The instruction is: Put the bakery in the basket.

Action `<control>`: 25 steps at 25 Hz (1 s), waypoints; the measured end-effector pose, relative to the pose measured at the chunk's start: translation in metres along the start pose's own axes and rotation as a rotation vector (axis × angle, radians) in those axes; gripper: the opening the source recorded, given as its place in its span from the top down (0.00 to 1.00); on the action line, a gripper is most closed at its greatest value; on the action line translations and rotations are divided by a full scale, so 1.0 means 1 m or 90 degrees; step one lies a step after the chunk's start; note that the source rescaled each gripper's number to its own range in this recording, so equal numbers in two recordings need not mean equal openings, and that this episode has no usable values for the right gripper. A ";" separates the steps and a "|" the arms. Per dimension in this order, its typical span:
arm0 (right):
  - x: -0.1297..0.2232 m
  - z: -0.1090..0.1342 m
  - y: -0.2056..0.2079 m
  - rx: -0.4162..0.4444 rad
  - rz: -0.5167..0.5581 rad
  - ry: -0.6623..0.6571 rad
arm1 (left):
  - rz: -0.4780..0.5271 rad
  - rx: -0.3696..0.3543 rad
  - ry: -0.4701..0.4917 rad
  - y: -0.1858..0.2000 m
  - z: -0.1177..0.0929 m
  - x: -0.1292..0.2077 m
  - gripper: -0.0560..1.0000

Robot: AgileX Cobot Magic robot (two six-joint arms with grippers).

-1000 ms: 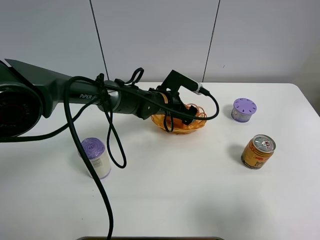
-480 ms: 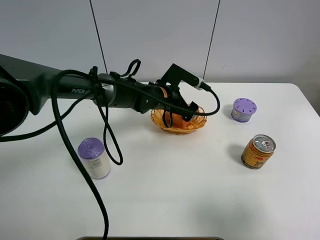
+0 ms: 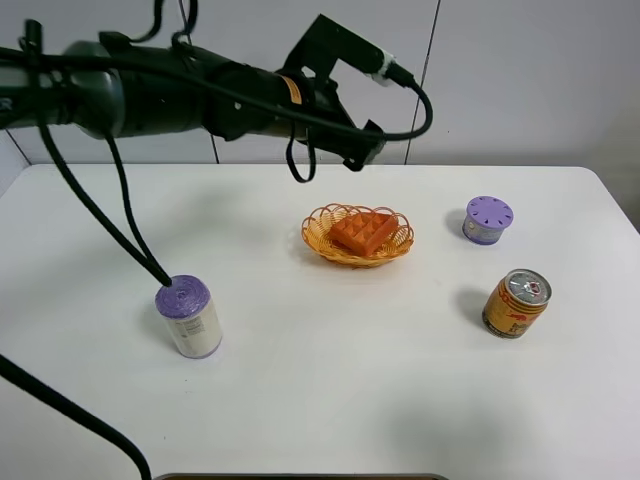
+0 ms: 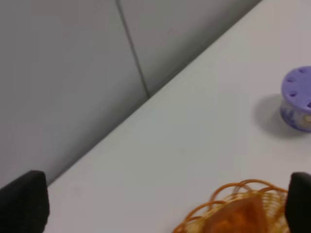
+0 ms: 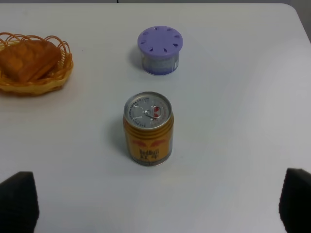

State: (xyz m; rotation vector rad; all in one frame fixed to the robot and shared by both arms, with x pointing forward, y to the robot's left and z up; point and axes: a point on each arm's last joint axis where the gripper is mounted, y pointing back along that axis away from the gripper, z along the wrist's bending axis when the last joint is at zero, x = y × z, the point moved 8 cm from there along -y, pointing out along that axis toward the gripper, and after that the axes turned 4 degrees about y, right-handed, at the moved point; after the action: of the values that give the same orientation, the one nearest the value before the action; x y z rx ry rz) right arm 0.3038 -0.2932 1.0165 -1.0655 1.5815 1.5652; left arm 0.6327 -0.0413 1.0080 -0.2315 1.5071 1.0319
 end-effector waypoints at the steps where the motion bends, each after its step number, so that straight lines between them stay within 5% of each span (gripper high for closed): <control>1: 0.000 0.000 0.000 0.000 0.000 0.000 | 0.005 -0.009 -0.004 0.008 0.008 -0.003 0.02; 15: 0.000 0.000 0.000 0.000 0.000 0.000 | 0.113 -0.211 0.002 0.145 0.149 -0.010 0.02; 25: 0.000 0.000 0.000 0.000 0.000 0.000 | 0.160 -0.322 0.076 0.262 0.186 -0.005 0.02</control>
State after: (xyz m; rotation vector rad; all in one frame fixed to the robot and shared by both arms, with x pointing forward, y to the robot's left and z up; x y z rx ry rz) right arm 0.3038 -0.2932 1.0165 -1.0655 1.5815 1.5652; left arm 0.5885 0.2398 1.1571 -0.4733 1.3802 1.6214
